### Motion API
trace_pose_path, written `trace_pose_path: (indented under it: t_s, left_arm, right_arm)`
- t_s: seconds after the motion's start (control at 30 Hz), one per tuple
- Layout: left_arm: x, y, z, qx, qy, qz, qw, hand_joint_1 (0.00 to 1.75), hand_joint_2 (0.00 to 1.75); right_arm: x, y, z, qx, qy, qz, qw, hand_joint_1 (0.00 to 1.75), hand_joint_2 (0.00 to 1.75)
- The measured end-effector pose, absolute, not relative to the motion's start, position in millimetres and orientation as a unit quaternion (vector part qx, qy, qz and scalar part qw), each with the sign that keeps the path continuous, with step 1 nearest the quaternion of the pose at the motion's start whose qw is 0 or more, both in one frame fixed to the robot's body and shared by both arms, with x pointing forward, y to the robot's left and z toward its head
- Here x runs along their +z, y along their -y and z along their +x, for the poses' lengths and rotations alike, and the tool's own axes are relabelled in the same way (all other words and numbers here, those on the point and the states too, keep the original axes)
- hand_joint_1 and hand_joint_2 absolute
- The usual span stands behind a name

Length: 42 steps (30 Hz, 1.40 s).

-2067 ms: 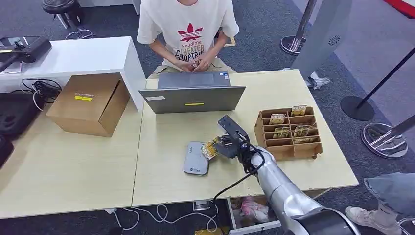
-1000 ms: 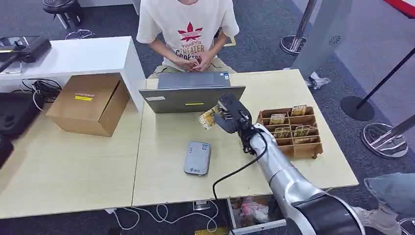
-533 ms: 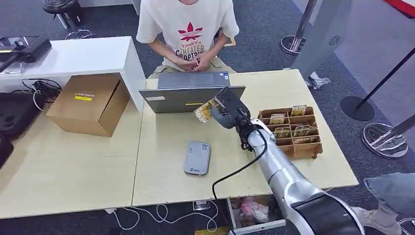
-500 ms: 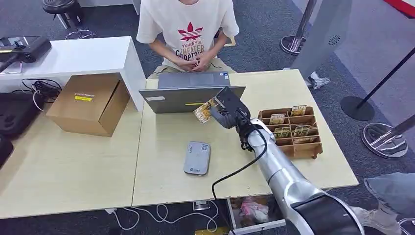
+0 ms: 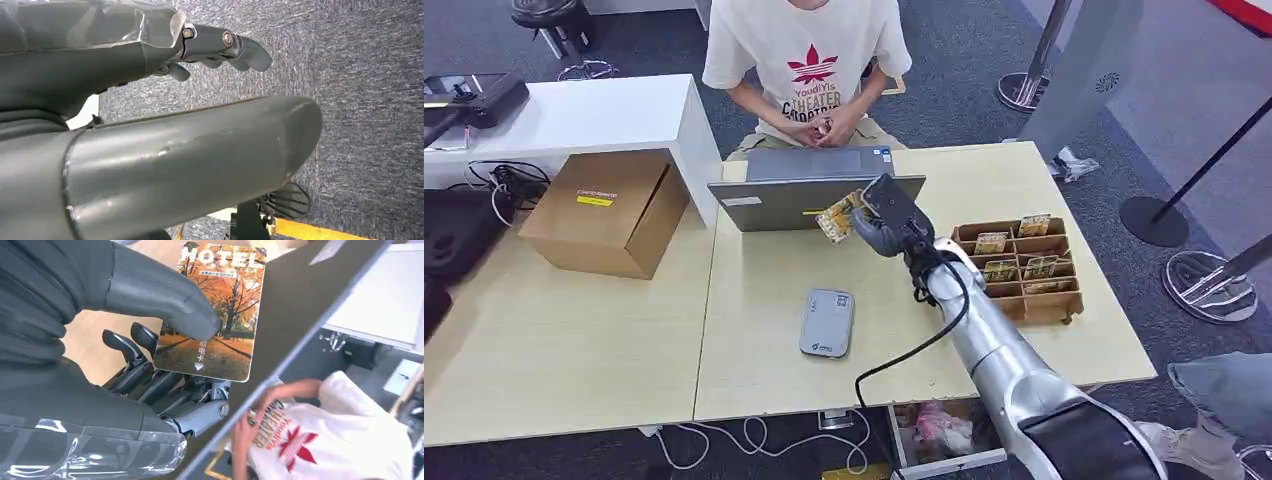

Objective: Pass the card to the sensor for recognition and then transmit it.

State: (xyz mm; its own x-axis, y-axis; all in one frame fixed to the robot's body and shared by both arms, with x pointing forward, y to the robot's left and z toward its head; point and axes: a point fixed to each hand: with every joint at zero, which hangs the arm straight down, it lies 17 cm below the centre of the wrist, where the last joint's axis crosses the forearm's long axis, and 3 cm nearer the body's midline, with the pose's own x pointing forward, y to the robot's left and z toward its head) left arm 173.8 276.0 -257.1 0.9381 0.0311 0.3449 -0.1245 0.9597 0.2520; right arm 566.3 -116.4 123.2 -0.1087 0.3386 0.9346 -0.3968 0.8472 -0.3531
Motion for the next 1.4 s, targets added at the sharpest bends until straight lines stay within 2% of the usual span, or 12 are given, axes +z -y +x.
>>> trace_pose_path:
  t_s: [0.9, 1.07, 1.4]
  left_arm:
    - [-258, -274, 171, 0.038, 0.171, 0.133, 0.976, 0.00, 0.00]
    - [-258, -274, 171, 0.040, 0.171, 0.132, 0.976, 0.00, 0.00]
    - [-259, -278, 169, 0.041, 0.169, 0.135, 0.975, 0.00, 0.00]
  right_arm:
    - [183, 144, 557, 0.245, 0.767, -0.062, 0.589, 1.75, 1.75]
    - [193, 166, 558, 0.240, 0.772, -0.124, 0.576, 1.75, 1.75]
    - [235, 264, 583, 0.227, 0.745, -0.338, 0.529, 1.75, 1.75]
